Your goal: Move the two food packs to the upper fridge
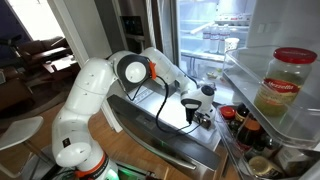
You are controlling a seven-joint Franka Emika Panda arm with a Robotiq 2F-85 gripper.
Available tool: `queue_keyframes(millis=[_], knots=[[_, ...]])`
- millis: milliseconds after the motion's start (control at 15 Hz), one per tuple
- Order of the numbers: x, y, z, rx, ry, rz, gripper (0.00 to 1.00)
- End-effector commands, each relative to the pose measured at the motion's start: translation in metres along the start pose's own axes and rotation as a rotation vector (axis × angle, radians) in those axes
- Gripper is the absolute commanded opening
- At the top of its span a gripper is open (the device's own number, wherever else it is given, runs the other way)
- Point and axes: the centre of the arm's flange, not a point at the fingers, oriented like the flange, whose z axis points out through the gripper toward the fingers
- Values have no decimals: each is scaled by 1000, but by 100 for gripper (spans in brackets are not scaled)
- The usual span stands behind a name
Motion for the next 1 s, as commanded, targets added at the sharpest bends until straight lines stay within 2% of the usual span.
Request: queue_keyframes(millis=[0, 333, 600, 667, 800, 933], knots=[[-23, 2, -41, -56, -28, 20, 0], [-43, 0, -82, -65, -58, 85, 0], [-55, -9, -108, -55, -68, 56, 0], [-53, -11, -107, -58, -43, 36, 26], [-50, -14, -98, -69, -22, 16, 33], [-47, -14, -85, -71, 5, -9, 49]])
